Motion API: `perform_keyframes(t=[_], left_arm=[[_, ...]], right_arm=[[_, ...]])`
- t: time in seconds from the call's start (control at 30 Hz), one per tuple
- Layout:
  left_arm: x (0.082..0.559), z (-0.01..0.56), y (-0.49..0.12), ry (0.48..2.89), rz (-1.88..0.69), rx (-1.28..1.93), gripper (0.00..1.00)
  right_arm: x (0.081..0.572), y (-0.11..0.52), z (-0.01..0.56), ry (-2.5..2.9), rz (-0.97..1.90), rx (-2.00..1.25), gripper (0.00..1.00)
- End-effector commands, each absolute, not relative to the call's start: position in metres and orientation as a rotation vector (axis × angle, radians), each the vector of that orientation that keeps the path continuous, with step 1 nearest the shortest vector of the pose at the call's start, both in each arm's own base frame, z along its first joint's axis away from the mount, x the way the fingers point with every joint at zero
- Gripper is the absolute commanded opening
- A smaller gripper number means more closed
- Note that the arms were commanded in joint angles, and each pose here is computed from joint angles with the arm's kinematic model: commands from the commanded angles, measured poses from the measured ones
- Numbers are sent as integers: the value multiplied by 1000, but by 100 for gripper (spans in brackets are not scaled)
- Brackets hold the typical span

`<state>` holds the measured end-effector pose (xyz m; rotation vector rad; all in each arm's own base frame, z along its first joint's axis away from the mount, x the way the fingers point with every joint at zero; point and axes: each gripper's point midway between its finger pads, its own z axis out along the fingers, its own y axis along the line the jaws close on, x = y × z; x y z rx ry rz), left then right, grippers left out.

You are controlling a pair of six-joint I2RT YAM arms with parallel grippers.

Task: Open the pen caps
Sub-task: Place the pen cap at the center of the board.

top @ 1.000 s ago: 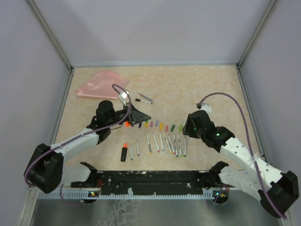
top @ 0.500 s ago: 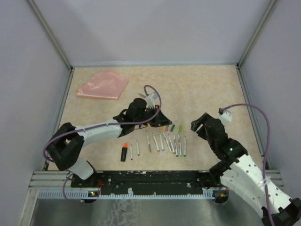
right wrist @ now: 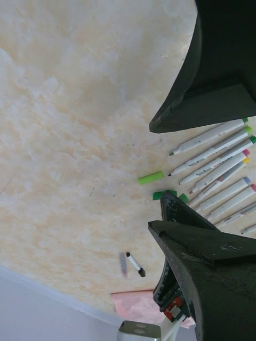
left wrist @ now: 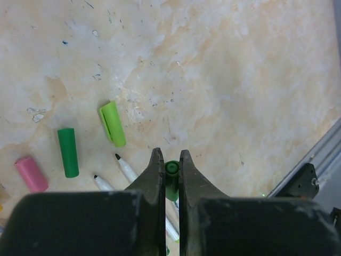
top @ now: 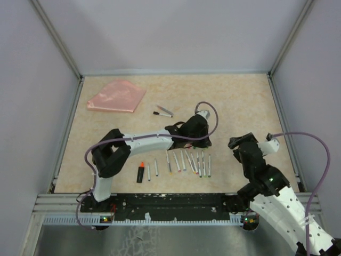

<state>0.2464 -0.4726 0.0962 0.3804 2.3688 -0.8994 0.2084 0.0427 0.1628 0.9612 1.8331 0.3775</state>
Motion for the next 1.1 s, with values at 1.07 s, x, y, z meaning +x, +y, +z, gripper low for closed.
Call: perform_keyframes(t=[1.07], left_arm=[[272,49,-499,2433,-542,479,37]], right_arm=[[206,23,159,1729,348,1095,67]])
